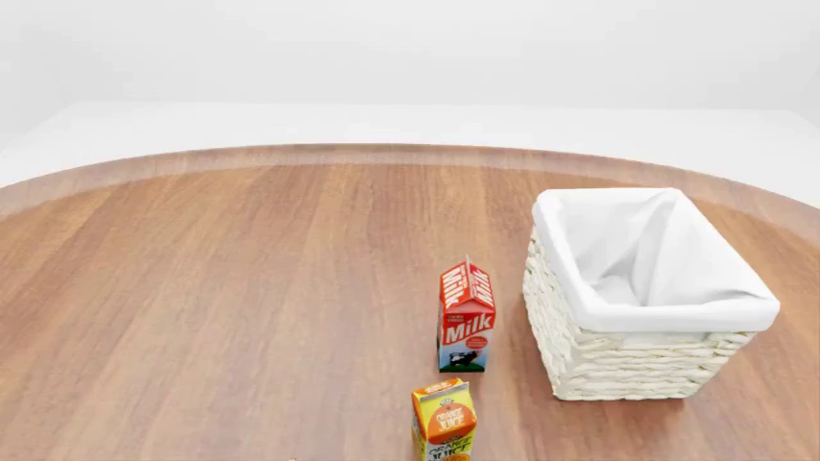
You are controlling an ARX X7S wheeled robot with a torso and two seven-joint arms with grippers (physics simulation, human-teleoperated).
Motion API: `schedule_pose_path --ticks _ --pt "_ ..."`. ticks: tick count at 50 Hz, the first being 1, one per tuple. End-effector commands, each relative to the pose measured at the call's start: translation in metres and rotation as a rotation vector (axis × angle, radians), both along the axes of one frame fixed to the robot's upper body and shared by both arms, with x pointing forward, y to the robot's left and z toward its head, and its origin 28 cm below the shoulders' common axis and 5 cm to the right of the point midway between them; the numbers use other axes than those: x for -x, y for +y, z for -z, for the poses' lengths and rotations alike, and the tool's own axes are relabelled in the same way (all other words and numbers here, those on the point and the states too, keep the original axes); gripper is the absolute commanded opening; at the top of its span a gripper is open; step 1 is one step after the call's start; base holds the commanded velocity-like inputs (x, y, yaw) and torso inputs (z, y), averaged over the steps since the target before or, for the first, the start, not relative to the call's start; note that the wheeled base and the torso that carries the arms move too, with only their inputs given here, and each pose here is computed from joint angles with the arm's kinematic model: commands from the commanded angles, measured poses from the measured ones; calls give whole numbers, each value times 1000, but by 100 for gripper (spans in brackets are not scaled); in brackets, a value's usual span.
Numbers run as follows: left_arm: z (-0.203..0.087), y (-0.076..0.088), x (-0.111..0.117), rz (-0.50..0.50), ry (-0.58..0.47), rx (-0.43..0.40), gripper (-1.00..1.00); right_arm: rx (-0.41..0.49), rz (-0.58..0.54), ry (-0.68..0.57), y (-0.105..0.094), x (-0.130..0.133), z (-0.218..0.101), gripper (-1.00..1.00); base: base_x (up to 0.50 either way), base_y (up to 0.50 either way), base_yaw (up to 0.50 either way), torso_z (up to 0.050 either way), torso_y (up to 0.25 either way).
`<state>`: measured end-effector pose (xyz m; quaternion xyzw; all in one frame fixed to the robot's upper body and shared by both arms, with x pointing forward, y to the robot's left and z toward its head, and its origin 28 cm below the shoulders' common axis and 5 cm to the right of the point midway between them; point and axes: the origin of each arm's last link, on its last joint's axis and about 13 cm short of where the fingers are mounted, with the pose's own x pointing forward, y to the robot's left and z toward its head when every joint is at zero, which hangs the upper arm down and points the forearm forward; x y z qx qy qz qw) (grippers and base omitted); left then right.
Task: Pick up the cream cheese box and the butter, and put them in the basket.
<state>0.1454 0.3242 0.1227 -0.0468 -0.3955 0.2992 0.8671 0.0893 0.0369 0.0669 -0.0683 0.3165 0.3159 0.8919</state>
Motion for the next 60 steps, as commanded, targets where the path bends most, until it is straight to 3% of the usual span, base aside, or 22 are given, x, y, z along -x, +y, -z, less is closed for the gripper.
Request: schedule_pose_path --ticks 1,9,24,44,60 --pt "0 1 2 -3 -7 -26 100 -144 54 -253 -4 -5 -50 -100 0 0 0 0 0" --pt "0 0 3 -2 -8 -27 100 -217 115 -392 -22 0 -89 -100 0 0 0 0 0" --pt "1 -1 2 3 -5 -35 100 -288 271 -546 -54 -12 -133 -100 0 0 0 0 1" --pt "2 -2 1 7 0 -41 100 -199 515 -765 -111 -38 -168 -100 0 0 0 1 1" --pt "3 -2 1 7 9 -43 100 -84 679 -828 -150 -44 -183 -100 0 0 0 1 1"
